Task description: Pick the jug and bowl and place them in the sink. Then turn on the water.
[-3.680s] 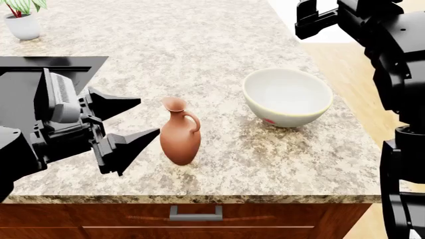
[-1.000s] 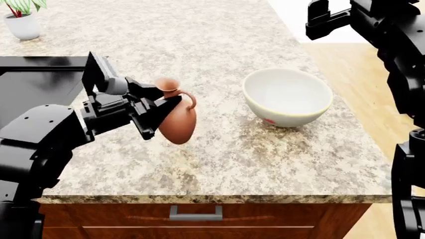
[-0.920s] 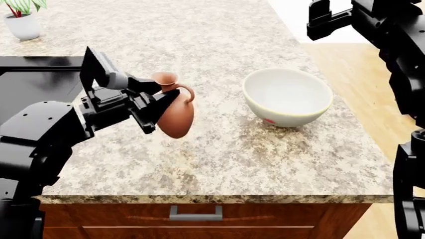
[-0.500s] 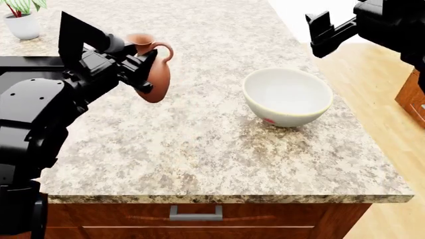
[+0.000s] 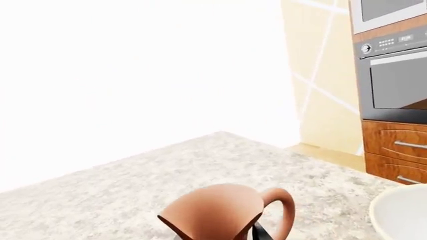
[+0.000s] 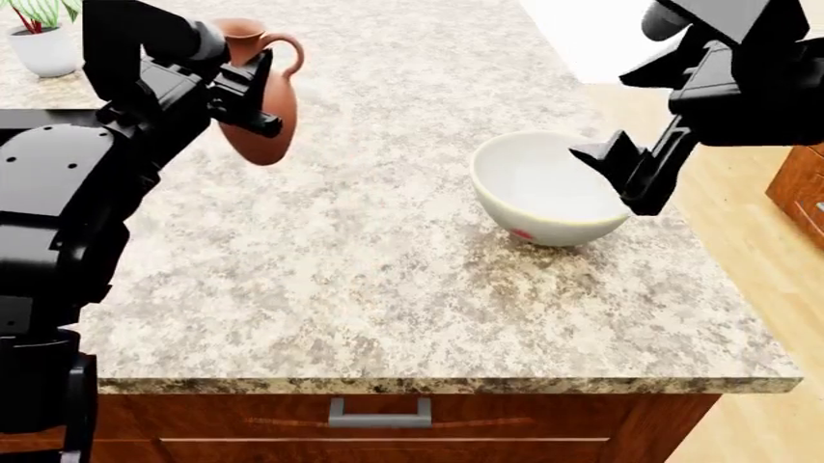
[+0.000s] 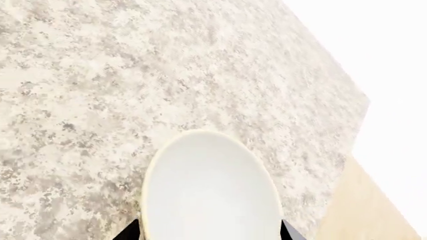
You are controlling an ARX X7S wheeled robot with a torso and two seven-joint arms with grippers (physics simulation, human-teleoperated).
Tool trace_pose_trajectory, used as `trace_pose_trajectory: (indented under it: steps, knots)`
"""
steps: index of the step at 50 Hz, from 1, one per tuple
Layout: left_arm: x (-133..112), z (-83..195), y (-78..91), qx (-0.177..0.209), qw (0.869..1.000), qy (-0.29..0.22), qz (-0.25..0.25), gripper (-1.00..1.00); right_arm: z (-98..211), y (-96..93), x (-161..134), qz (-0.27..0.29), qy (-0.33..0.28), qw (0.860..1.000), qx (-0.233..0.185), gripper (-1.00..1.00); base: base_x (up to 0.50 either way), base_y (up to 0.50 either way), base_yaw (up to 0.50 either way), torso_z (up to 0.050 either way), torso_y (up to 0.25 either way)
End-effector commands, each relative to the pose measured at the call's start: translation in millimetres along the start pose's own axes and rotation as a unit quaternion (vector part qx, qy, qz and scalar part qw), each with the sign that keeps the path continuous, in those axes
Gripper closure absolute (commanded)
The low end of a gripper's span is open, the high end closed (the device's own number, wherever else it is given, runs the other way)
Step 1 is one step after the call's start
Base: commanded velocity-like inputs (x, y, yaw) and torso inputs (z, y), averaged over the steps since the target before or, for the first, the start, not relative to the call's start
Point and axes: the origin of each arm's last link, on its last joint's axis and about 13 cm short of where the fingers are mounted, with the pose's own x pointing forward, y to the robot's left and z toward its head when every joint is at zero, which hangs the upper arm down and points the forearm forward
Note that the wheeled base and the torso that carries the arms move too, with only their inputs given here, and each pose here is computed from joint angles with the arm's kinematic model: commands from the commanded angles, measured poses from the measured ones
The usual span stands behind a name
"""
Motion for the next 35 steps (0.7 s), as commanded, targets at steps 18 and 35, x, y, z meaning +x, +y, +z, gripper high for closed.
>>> trace_pose_trajectory:
  steps: [18,35]
  knots:
    - [-2,9,3.0,0.004,1.0,-0.024,0.003,1.0,5,10.5,6,0.1,0.088,0.989,-0.071,-1.0,0.0,0.0,0.0,0.0,0.002]
    - [-7,7,3.2,-0.001,1.0,-0.023,0.0,1.0,1,13.2,52,0.101,0.128,0.982,-0.095,-1.0,0.0,0.0,0.0,0.001,0.001]
